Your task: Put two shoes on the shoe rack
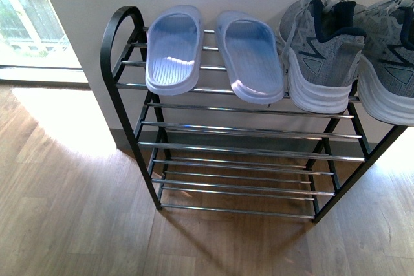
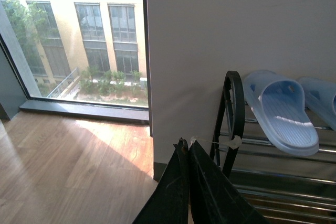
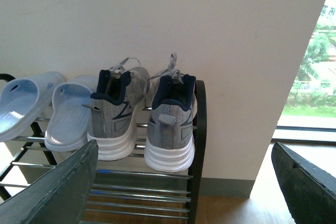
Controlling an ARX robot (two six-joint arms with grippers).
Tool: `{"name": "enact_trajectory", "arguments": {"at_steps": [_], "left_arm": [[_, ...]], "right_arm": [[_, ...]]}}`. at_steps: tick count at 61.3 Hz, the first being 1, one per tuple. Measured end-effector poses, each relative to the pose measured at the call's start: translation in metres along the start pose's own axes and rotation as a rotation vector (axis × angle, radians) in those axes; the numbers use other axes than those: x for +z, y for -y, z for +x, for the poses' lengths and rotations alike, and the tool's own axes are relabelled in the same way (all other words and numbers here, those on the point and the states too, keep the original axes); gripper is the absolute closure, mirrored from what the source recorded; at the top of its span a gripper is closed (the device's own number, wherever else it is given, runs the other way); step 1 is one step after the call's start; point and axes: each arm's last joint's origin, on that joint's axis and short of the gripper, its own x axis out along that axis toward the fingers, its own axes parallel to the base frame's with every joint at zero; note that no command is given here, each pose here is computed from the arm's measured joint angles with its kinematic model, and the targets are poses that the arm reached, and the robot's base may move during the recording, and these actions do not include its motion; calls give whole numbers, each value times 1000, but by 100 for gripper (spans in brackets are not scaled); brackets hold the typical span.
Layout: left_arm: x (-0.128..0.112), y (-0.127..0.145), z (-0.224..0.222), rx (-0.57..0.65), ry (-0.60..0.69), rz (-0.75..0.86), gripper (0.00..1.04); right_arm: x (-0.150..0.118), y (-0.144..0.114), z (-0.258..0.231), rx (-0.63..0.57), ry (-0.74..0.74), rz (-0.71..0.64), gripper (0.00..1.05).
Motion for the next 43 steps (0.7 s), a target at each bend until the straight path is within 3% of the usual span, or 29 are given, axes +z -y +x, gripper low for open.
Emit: {"name": "enact_trajectory", "arguments": {"at_steps": [43], "left_arm": [[4, 0, -22, 0, 14, 0, 104]], "right_arm": [[0, 0, 0, 0, 0, 0, 9]]}}
